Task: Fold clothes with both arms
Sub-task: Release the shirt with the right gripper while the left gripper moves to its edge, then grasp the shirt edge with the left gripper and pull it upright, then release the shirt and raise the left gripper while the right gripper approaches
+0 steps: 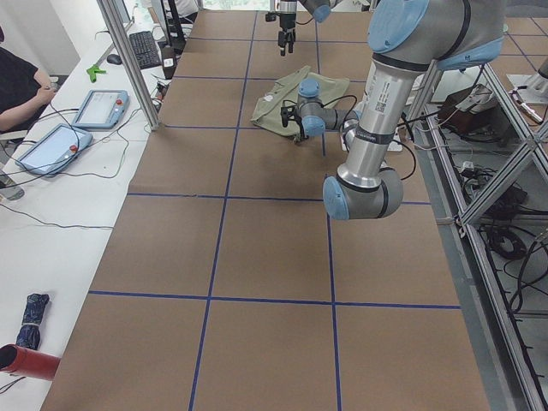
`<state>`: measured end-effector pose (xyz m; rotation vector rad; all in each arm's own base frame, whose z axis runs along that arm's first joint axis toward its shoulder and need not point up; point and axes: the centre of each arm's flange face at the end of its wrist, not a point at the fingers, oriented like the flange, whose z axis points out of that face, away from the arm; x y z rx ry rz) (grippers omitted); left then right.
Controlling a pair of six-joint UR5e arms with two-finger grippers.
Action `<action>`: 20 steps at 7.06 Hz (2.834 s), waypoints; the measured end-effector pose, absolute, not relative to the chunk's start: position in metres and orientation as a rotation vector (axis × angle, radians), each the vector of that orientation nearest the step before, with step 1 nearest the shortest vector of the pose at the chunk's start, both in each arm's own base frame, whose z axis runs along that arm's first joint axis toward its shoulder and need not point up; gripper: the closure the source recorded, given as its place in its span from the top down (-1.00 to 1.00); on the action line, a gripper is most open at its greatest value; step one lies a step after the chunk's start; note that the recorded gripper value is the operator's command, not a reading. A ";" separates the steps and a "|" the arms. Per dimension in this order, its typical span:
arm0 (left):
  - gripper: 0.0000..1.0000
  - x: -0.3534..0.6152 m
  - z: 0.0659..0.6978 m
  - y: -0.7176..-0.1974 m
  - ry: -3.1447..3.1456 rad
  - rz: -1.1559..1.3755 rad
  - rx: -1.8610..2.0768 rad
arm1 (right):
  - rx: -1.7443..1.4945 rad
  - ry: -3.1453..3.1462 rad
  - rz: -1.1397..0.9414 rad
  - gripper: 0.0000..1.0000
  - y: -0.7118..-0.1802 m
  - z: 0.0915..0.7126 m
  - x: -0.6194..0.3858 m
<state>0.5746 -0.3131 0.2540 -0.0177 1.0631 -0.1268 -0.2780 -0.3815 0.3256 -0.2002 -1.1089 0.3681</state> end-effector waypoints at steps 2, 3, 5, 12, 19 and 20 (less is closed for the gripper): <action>-1.00 0.568 0.254 -0.327 1.060 -0.153 0.006 | -0.201 -1.108 0.370 1.00 -0.382 0.326 -0.277; -1.00 0.560 0.256 -0.341 1.056 -0.177 0.020 | -0.201 -1.106 0.371 1.00 -0.382 0.327 -0.277; -1.00 0.544 0.259 -0.388 1.038 -0.246 0.059 | -0.200 -1.106 0.373 1.00 -0.382 0.328 -0.276; -1.00 0.508 0.259 -0.610 0.923 -0.308 0.367 | -0.184 -1.115 0.379 1.00 -0.386 0.322 -0.274; 1.00 0.540 0.239 -0.694 0.975 -0.358 0.574 | -0.173 -1.119 0.394 1.00 -0.391 0.321 -0.267; 1.00 0.524 0.241 -0.705 0.976 -0.343 0.568 | -0.165 -1.115 0.399 1.00 -0.394 0.322 -0.266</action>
